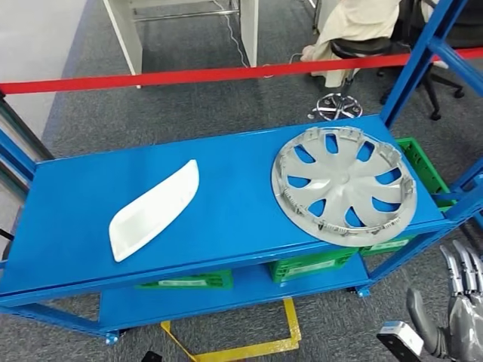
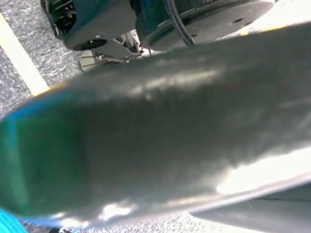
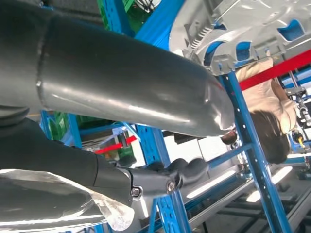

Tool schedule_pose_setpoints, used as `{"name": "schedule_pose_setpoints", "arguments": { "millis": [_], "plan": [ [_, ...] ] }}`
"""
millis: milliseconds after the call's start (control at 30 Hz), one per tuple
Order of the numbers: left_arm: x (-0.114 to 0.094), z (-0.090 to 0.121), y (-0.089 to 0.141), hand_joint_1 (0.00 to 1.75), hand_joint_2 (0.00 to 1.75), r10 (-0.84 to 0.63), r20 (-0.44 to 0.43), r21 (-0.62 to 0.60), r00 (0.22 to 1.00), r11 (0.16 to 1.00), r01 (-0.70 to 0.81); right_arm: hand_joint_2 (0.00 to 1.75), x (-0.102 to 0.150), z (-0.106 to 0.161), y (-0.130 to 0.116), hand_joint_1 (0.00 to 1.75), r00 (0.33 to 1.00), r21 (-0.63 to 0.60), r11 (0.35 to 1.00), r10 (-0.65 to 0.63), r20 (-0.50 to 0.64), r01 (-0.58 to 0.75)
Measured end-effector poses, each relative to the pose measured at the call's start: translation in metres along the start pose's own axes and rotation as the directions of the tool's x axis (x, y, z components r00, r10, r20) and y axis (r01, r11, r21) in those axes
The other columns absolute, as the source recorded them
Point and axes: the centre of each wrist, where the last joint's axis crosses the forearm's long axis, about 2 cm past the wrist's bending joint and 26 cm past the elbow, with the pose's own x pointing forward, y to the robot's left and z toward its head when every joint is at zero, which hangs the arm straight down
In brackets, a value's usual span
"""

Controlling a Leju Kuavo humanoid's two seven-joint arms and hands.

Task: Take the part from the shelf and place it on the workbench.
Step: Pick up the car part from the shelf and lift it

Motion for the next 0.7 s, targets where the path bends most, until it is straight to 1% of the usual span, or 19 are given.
{"name": "schedule_pose_setpoints", "arguments": {
  "millis": [167,300,433,700],
  "plan": [
    [0.001,0.000,0.000,0.00,0.00,-0.009,-0.001,0.040,1.000,0.999,0.009,0.00,0.002,0.000,0.002,0.00,1.000,0.010,1.000,0.017,-0.011,-0.017],
    [0.000,0.000,0.000,0.00,0.00,-0.014,-0.009,0.053,1.000,0.998,0.014,1.75,0.003,0.002,0.006,0.00,1.000,0.035,0.999,0.010,-0.027,-0.009],
    [0.002,0.000,0.000,0.00,0.00,-0.018,-0.011,0.055,1.000,0.998,0.018,1.75,0.003,-0.001,0.009,0.00,0.999,0.047,0.999,-0.008,-0.039,0.010],
    [0.005,-0.001,-0.002,0.00,0.00,-0.024,-0.006,0.049,1.000,0.999,0.024,1.75,0.001,-0.010,0.019,0.00,0.994,0.081,0.992,-0.086,-0.072,0.092]
  ]
}}
